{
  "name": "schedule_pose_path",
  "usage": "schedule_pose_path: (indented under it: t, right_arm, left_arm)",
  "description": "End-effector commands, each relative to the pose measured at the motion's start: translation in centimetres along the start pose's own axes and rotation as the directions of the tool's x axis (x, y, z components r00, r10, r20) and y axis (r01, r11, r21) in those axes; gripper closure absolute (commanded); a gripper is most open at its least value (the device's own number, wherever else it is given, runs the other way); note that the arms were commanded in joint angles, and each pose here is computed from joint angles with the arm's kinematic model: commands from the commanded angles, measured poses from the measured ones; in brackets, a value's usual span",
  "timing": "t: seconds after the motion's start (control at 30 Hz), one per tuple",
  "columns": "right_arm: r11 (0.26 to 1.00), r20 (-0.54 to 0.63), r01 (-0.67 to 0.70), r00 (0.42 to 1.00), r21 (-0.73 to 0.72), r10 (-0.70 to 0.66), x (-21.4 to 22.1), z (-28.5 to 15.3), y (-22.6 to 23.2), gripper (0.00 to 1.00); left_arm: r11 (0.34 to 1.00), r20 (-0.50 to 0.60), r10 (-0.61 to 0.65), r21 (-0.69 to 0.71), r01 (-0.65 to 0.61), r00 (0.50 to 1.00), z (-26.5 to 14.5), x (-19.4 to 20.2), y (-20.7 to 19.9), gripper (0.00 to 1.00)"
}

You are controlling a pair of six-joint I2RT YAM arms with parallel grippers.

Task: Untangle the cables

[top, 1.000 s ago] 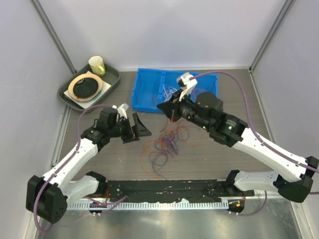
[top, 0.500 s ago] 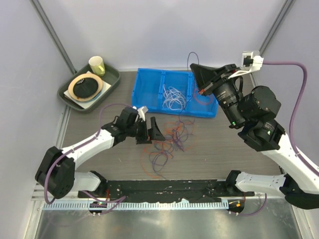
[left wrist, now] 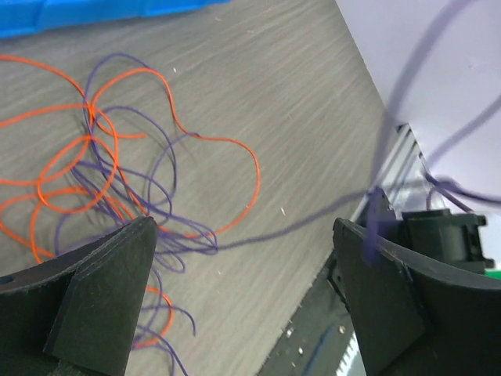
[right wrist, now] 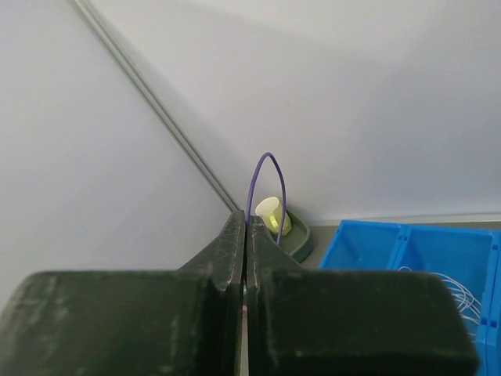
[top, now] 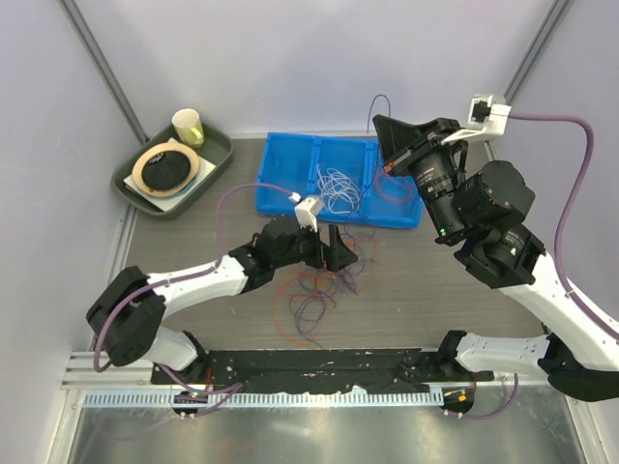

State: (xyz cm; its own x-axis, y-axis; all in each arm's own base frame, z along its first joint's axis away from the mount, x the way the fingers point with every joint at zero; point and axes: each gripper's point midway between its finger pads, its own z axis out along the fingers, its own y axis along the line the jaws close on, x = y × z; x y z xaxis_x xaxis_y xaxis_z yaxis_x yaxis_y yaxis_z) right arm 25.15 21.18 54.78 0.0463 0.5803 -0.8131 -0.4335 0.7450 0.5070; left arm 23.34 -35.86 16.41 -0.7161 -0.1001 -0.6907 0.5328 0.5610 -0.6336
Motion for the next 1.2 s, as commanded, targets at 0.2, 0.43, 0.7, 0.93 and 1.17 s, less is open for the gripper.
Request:
schedule_pose_path:
  t: [0.2, 0.43, 0.7, 0.93, 1.17]
  right_arm:
    - [0.998, 0.087, -0.07, 0.994, 0.005, 0.069, -3.7, 0.0, 0.8, 0.99]
    - [0.978, 0.016, 0.092, 0.995, 0.189, -0.096, -0.9, -1.3, -4.2, 0.99]
    - [0.951, -0.242, 0.263, 0.945, 0.161, -0.22, 10.9, -3.7, -8.9, 0.32]
    - [0.943, -0.382, 0.284, 0.902, 0.173, -0.202, 18.5, -6.1, -12.4, 0.14]
    - [0.953, -0.467, 0.262, 0.869, 0.154, -0.163, 23.3, -7.3, -13.4, 0.14]
  left_arm:
    - [0.984, 0.152, 0.161, 0.057, -0.171, 0.975, 4.5, -3.7, -3.0, 0.36]
    - [0.988, 0.321, 0.153, -0.059, -0.142, 0.935, -2.0, -9.1, -4.3, 1.0]
    - [0.947, 0.579, 0.227, -0.318, -0.039, 0.783, -14.9, -18.7, -5.2, 1.0]
    - [0.881, 0.64, 0.35, -0.473, -0.009, 0.684, -21.0, -24.9, -5.9, 1.0]
    - [0.871, 0.675, 0.39, -0.491, -0.014, 0.627, -23.0, -30.6, -7.2, 1.0]
